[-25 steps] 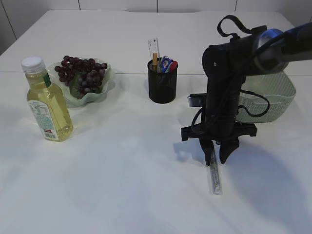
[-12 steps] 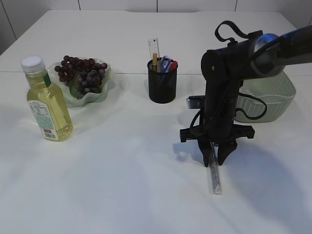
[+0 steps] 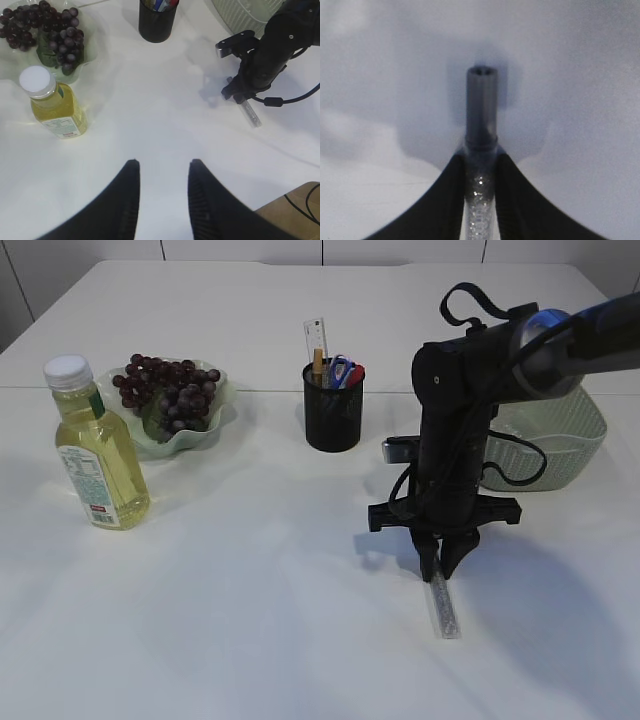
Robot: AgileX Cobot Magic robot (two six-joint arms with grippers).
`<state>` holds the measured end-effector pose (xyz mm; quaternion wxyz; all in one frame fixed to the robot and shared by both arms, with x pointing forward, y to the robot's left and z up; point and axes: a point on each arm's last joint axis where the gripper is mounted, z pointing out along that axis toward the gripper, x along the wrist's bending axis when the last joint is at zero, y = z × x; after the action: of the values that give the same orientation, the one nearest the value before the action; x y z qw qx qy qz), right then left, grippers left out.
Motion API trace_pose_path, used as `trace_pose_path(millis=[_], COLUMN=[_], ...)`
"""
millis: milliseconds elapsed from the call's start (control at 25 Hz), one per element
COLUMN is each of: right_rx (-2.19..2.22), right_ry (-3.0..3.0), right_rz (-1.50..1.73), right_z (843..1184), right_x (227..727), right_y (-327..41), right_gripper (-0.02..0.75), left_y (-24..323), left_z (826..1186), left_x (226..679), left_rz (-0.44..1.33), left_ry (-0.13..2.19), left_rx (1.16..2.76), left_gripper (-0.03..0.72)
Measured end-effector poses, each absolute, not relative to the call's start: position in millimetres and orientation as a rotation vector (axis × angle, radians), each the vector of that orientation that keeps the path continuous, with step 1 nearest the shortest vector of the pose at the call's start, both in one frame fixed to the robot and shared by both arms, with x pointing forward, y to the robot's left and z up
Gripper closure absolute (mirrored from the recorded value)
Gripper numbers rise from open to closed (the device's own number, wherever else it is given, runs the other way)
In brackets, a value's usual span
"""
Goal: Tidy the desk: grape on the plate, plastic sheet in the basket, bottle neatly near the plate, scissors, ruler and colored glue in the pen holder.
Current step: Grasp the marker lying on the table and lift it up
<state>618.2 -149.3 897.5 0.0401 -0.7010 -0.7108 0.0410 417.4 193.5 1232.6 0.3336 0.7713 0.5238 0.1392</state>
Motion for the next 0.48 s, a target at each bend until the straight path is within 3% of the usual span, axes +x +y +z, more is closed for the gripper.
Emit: trace_pose_path(millis=[480], right_rx=[-2.027], right_ry=[-2.286], right_rz=[0.119], right_z=[897.5], right_x=[618.2], right_y=[-149.3], right_gripper=[0.563], left_y=[192.9], left_z=[1232.6], left_x=[417.0], left_rz=[0.353], left_ry=[1.366], left_rx=[2.012], left_gripper=[0.446])
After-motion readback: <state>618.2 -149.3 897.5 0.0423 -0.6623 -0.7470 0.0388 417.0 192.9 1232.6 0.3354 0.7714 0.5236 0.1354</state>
